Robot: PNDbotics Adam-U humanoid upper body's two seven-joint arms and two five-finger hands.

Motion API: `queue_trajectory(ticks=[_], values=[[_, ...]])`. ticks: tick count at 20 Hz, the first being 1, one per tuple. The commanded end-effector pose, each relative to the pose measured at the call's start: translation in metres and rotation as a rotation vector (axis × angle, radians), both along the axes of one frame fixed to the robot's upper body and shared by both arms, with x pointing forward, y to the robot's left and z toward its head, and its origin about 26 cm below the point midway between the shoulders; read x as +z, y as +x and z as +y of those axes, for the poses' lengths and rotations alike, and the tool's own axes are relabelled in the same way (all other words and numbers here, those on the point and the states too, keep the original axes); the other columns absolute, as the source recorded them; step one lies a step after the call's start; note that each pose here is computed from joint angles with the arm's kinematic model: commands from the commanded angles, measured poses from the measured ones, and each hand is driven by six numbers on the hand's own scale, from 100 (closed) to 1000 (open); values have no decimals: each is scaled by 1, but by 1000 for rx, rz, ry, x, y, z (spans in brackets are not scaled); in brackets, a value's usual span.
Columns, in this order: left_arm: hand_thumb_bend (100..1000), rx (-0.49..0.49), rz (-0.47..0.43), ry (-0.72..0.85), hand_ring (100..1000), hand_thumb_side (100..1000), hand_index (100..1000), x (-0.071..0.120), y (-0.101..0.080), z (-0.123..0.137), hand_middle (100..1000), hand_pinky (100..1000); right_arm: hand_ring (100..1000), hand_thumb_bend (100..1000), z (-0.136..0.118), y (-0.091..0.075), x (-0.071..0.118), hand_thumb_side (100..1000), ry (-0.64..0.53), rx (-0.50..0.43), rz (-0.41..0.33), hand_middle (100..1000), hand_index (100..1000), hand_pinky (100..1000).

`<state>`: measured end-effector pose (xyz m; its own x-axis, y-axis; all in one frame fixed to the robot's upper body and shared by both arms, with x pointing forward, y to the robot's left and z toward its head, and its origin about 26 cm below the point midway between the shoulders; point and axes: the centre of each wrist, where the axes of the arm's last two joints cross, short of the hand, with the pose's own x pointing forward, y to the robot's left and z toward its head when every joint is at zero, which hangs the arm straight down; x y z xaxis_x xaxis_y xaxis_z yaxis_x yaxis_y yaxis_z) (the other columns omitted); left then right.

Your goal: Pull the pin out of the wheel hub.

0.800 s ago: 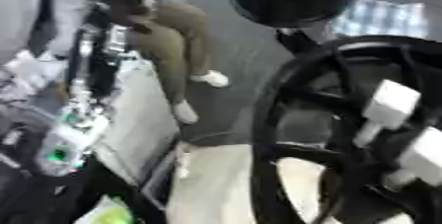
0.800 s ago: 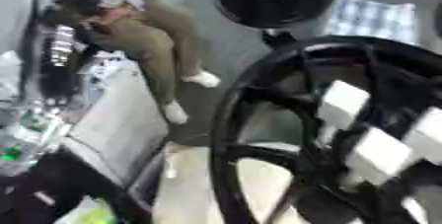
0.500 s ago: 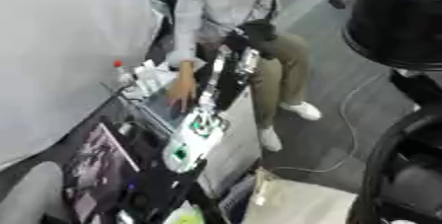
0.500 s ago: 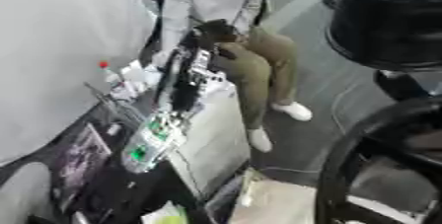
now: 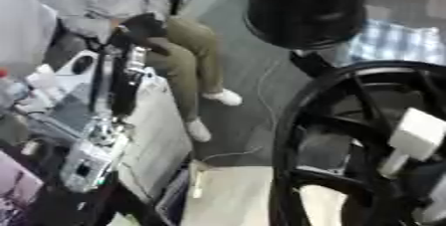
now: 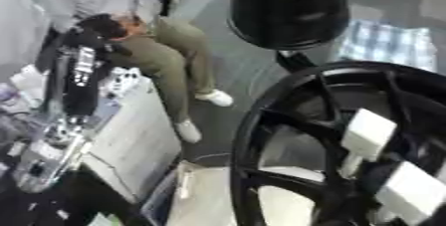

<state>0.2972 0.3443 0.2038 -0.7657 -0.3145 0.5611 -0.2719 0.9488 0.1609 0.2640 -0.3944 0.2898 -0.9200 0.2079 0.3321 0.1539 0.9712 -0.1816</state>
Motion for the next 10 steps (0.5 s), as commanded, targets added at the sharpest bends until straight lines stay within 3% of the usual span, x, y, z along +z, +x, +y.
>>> queue_trajectory(ticks=[1,10], values=[[100,9,-24,19,704,687,776,9,-4,3,651,539,639,100,0,-6,11,100,-47,-26,-30,576,749,779],[100,11,-26,29,704,689,776,11,-4,3,650,538,648,100,0,-5,12,100,-97,-62,-20,584,759,782]])
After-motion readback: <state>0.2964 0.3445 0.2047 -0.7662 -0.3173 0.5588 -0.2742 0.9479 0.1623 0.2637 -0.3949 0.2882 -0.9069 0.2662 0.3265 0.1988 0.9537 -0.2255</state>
